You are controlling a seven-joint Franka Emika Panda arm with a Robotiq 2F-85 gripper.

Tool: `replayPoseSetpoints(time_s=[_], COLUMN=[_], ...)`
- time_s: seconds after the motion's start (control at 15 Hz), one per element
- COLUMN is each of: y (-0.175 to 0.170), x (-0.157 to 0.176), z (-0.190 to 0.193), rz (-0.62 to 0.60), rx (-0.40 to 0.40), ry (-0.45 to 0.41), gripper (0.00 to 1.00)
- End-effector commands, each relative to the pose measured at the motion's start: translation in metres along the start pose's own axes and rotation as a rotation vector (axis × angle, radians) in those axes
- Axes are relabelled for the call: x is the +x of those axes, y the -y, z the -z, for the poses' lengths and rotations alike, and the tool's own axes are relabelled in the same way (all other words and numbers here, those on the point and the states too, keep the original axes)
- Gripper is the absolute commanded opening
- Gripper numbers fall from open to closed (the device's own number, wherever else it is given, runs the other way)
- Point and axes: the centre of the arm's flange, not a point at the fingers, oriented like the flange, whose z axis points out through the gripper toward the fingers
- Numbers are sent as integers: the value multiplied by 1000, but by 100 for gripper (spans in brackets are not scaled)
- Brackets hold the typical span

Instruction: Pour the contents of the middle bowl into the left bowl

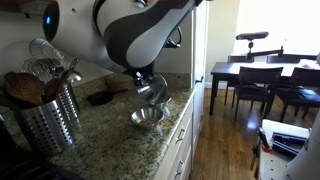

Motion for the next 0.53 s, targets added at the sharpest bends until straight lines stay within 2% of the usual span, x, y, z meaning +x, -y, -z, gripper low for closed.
replayPoseSetpoints(time_s=[0.0, 0.27, 0.47], y=[-59, -108, -128], x=[-1, 4, 10], z=[-27, -53, -65], rz=[-129, -280, -369], rx=[141, 312, 450], ry=[69, 110, 112], gripper=[8, 8, 8])
